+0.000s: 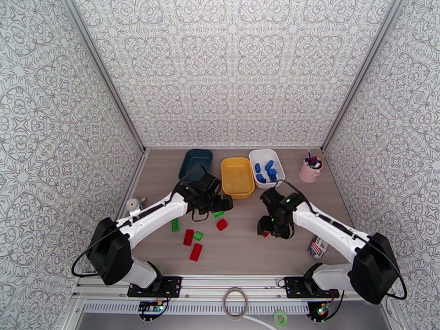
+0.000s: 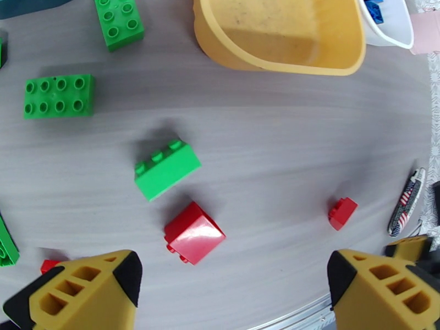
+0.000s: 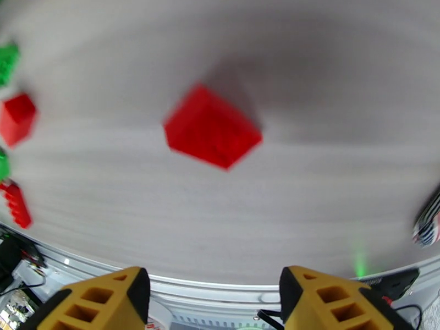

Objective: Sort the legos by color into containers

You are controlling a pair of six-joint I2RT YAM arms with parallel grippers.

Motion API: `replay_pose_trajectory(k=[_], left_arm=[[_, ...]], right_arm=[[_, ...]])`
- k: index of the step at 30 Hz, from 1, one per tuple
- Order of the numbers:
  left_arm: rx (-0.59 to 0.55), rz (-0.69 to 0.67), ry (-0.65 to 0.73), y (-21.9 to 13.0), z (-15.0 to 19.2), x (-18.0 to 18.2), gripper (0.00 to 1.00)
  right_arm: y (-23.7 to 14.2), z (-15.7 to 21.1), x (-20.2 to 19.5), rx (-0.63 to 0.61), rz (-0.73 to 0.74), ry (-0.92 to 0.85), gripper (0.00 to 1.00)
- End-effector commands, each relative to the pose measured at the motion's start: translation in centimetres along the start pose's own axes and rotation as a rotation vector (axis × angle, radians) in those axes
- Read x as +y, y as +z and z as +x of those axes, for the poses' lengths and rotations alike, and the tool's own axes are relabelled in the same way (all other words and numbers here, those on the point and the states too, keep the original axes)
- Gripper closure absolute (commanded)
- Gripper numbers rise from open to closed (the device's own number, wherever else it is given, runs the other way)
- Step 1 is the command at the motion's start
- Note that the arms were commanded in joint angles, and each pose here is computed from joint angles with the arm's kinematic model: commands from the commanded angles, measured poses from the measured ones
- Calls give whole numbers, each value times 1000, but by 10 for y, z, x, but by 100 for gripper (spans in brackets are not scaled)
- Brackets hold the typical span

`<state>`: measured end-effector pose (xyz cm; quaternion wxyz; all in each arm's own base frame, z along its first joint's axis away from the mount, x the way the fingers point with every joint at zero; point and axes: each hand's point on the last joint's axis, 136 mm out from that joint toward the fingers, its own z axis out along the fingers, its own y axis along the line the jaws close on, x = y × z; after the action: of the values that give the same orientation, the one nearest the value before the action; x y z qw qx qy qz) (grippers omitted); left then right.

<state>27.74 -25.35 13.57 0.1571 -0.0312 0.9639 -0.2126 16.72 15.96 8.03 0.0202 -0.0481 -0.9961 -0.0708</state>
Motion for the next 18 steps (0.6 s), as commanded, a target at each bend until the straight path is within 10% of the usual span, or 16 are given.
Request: replay_pose_trajectory(k=[1, 18], left_arm=[[-28, 17, -23, -2, -1, -4, 5], [-60, 1, -52, -18, -3, 13, 5]], right_arm=[[15, -7, 3, -22, 42, 33, 34], [47, -57, -7, -1, 158, 100, 38]])
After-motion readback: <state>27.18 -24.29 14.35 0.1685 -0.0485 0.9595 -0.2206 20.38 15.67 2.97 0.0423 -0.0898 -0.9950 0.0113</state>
